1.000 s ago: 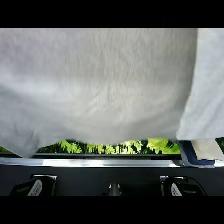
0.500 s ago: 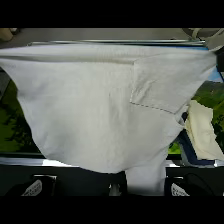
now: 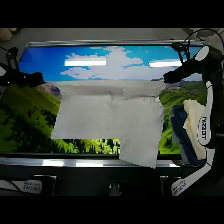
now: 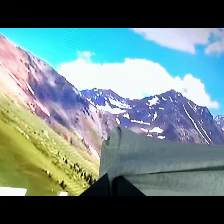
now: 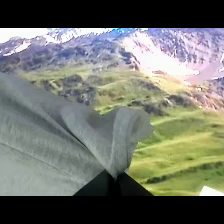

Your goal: Fold the shirts.

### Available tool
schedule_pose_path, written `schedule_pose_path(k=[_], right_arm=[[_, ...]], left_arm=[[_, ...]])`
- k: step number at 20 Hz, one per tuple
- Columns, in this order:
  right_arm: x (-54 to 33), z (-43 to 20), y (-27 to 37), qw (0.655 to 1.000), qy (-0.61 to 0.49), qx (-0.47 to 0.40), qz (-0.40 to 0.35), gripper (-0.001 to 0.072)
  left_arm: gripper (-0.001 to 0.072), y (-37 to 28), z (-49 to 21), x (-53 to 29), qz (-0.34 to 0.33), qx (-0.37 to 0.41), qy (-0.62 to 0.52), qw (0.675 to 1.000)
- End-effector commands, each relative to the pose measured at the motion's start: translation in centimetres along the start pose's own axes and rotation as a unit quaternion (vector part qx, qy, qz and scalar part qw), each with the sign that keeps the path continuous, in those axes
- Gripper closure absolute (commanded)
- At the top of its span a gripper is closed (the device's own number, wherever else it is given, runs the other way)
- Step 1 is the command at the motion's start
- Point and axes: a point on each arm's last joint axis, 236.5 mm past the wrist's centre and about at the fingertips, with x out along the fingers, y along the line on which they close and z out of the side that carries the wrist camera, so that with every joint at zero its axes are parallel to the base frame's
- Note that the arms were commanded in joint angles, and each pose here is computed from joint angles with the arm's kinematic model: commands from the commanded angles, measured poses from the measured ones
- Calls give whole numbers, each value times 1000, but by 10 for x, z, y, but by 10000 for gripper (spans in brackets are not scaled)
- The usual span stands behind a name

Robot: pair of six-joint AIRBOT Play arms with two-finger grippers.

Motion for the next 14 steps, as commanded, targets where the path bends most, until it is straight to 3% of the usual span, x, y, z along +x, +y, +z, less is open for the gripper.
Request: schedule_pose_path(k=[1, 6, 11, 14], right_arm=[[49, 11, -12, 999, -27, 23, 4, 686], [33, -24, 1, 998, 46, -20, 28, 685], [13, -98, 31, 975, 209, -26, 70, 686], [29, -117, 49, 966, 246, -24, 75, 686]], left_arm=[[682, -5, 11, 59, -5, 0, -13, 1000], [681, 10, -4, 65, -3, -11, 22, 1000], [683, 22, -93, 51, -5, 23, 207, 978], [682, 23, -119, 56, -9, 15, 242, 970]])
